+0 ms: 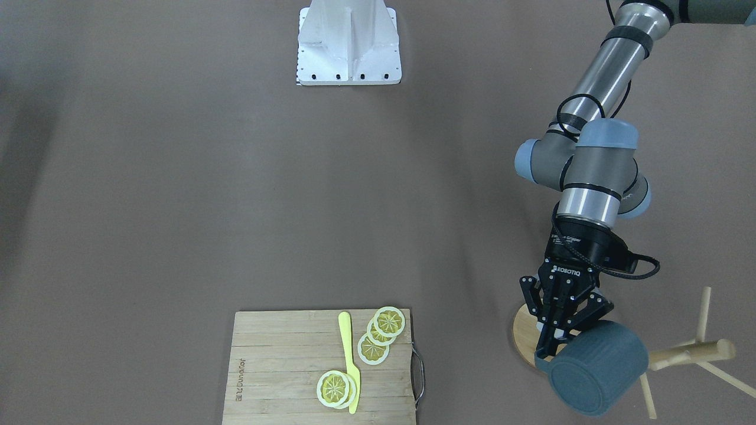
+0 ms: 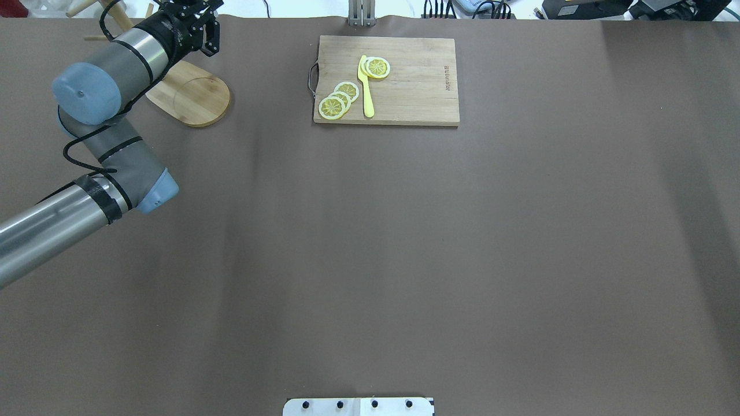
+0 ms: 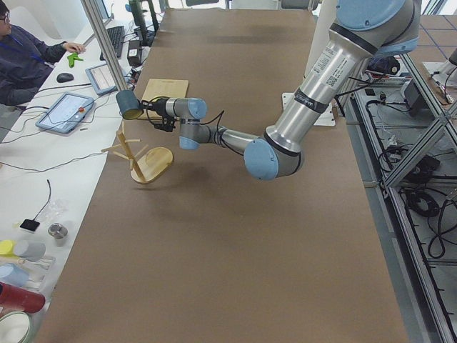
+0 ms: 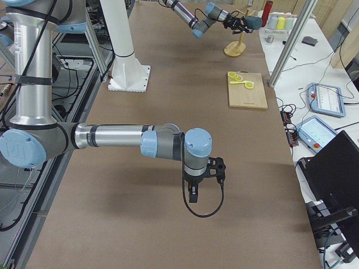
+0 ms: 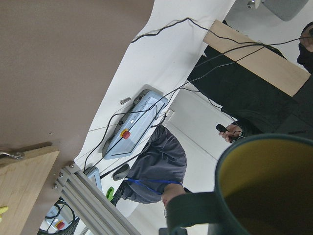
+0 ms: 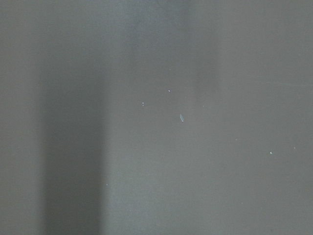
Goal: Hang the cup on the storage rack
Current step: 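Hook the mug handle over a stand peg with the left gripper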
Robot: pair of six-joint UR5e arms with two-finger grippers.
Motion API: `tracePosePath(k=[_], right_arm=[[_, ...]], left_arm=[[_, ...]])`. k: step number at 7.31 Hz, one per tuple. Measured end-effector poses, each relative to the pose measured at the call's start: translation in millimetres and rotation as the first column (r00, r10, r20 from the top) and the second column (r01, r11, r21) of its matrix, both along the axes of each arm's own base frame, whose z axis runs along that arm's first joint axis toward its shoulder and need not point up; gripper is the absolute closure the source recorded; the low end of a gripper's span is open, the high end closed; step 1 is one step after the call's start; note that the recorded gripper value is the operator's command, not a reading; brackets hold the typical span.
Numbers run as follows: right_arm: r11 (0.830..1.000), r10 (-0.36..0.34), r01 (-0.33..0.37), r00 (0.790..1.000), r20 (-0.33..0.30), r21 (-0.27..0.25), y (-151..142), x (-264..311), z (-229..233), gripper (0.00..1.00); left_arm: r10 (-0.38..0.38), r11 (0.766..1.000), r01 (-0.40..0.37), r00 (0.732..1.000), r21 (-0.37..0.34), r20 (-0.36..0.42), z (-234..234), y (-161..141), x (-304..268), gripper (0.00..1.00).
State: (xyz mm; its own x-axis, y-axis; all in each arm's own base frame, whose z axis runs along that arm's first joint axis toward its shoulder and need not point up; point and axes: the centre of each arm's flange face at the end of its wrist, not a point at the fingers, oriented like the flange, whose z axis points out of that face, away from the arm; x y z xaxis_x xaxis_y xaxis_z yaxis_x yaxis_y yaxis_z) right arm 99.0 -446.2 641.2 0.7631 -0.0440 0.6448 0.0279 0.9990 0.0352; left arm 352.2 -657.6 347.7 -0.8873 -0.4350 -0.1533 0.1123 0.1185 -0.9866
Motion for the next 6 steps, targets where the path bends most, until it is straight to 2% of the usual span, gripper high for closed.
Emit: tracePosePath(k=[4,6], right_arm=[[1.0,0.005,-0.005,1.0,-0.002,0.005,-0.6,0.0,-4.2,0.0],[1.0,0.008,-0.008,1.0,-0.002,0.006,-0.8,-0.1,-5.7,0.0]], left_arm=[[0.011,1.0,-0.011,1.0,0.006,-0.004,42.2,-14.4,-32.0,1.0],[0.016,1.0,-0.016,1.0,0.014,-0.01,62.7,-12.4,-39.8,1.0]])
